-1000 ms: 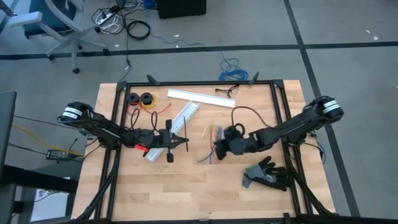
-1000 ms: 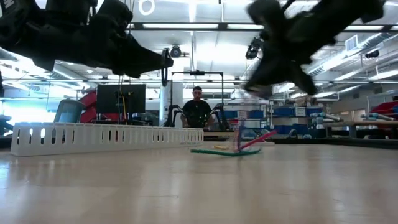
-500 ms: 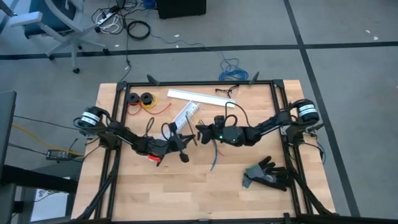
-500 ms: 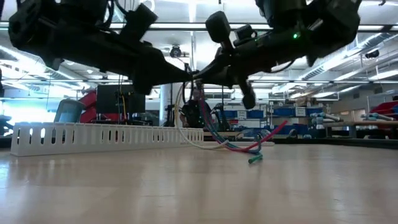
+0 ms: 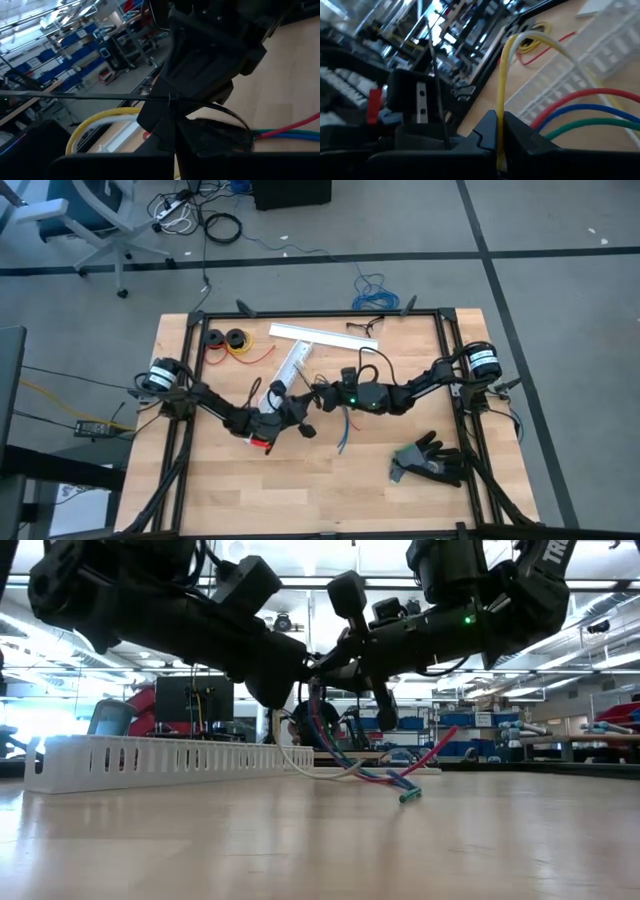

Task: Ziptie cables
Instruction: Wrap the black zip tie on the cables

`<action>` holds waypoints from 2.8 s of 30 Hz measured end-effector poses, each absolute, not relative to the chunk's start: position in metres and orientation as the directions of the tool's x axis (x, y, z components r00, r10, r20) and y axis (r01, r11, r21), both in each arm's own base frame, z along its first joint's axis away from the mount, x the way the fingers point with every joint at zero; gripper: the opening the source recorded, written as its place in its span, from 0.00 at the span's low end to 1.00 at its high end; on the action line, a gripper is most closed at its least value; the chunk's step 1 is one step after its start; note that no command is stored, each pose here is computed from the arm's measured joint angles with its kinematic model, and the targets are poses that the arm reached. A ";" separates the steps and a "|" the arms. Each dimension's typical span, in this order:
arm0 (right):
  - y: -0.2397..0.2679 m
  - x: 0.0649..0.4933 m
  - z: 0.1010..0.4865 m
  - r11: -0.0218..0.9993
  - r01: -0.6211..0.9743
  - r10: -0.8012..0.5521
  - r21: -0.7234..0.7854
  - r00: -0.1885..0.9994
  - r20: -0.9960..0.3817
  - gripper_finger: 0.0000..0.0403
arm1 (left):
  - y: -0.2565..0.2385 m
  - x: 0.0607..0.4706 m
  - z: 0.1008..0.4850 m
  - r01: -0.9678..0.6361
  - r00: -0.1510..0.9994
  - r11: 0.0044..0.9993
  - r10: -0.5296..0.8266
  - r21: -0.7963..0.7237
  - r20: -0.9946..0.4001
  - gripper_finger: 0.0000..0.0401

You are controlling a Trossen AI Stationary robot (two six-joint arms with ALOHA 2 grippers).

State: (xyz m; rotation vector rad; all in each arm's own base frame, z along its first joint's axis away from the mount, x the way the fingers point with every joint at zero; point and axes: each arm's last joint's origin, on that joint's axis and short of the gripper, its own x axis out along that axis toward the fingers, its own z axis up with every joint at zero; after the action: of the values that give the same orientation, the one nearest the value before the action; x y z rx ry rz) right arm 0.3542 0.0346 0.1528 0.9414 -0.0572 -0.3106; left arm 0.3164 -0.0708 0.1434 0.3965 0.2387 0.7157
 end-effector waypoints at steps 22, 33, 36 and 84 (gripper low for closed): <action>0.048 0.354 0.151 0.615 0.035 0.076 0.788 0.992 -0.103 0.38 | -0.077 0.306 0.143 -0.701 0.546 0.483 0.837 0.525 -0.041 0.01; 0.050 0.349 0.167 0.705 -0.093 0.182 0.704 0.982 -0.053 0.36 | -0.083 0.293 0.133 -0.678 0.584 0.521 0.810 0.518 -0.050 0.01; 0.051 0.342 0.178 0.758 -0.135 0.206 0.638 0.978 -0.038 0.36 | -0.080 0.282 0.128 -0.692 0.605 0.553 0.795 0.464 -0.044 0.01; 0.111 0.412 0.141 0.509 -0.001 -0.545 -0.861 0.774 -0.322 0.18 | -0.041 0.246 0.111 -0.485 0.874 0.871 0.483 -0.070 -0.045 0.01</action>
State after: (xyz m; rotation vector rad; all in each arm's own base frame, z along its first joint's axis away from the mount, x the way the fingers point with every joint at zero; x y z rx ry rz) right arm 0.4115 0.1108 0.1408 -0.9951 0.6223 -0.3542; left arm 0.2464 -0.0409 0.1105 -0.0803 0.0266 0.5064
